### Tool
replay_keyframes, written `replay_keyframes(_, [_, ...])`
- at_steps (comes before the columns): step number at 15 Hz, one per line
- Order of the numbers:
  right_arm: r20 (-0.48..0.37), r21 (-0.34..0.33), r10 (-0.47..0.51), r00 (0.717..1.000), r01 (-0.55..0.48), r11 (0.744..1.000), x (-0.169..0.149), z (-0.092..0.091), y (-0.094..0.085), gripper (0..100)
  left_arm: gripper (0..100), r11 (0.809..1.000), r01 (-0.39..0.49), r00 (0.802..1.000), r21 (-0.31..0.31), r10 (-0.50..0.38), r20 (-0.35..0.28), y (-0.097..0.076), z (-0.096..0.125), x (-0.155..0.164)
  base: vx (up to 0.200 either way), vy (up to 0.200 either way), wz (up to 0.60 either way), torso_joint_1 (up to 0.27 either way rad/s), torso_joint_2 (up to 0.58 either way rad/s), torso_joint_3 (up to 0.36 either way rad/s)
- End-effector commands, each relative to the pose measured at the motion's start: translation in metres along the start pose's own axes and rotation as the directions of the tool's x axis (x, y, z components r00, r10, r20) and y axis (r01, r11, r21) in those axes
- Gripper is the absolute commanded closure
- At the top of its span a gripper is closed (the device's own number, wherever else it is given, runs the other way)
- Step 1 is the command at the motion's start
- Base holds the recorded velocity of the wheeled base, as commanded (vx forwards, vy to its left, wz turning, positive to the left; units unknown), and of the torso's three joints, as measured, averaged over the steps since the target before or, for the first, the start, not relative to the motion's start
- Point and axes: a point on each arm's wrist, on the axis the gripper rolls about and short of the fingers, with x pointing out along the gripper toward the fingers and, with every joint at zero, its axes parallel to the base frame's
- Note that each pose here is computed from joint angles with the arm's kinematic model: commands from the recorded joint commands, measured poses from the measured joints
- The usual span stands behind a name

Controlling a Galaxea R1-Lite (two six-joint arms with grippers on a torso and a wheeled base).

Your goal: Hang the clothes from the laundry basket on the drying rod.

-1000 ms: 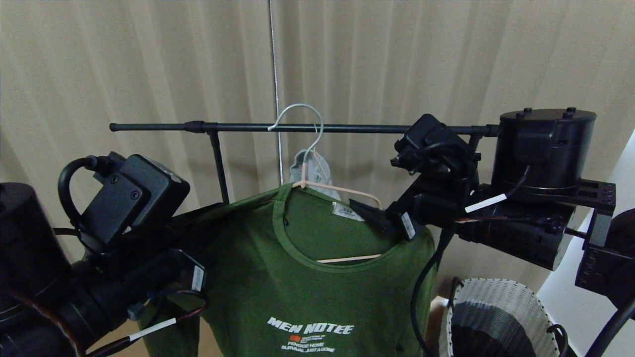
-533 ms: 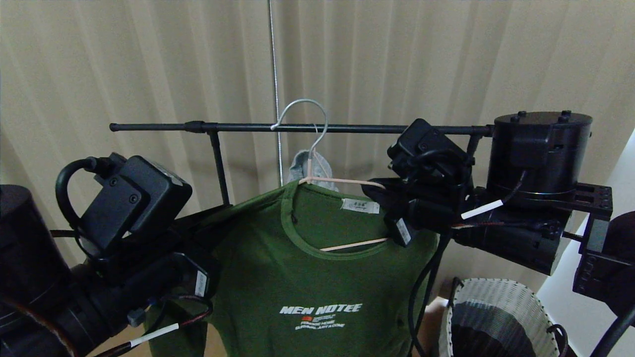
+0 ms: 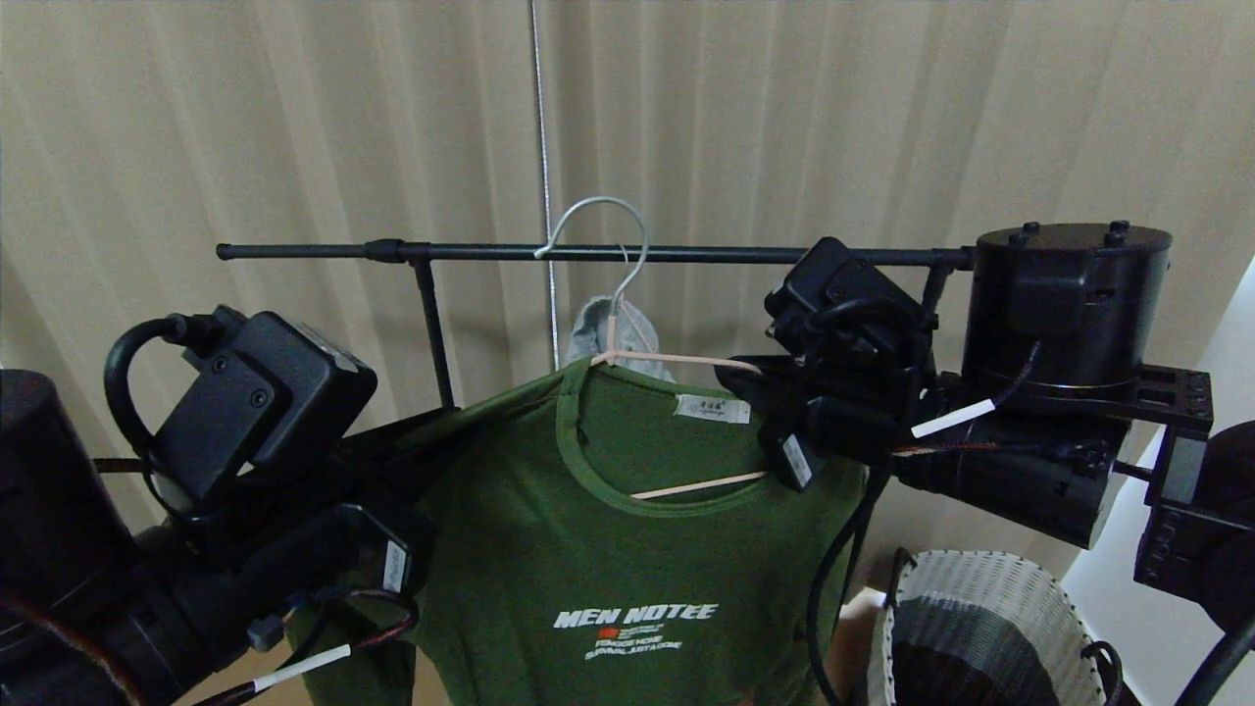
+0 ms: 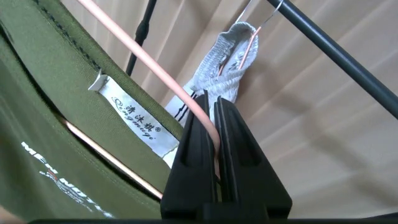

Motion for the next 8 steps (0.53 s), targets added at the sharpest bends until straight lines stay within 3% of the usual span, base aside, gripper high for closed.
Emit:
replay_keyframes(1, [0.009,0.001,-0.005,1.000,0.005,1.000,-0.004,0.002,-0.001,100,0,1.000,0.008,1.000,0.002,-0.008,0.004,0.001,-0.002,-0.004,0.000,0.000,0.00,0.000,0.00,0.000])
replay_keyframes(5, [0.018,0.004,-0.016,1.000,0.016,1.000,-0.012,0.003,-0.004,100,0,1.000,0.007,1.000,-0.001,-0.007,0.017,0.002,0.000,-0.007,0.000,0.000,0.00,0.000,0.00,0.000])
replay_keyframes(8, [0.014,0.024,-0.104,0.994,0.104,0.994,-0.036,-0.008,-0.023,100,0,1.000,0.008,1.000,-0.003,-0.008,0.010,0.003,-0.012,-0.027,0.000,0.000,0.00,0.000,0.00,0.000])
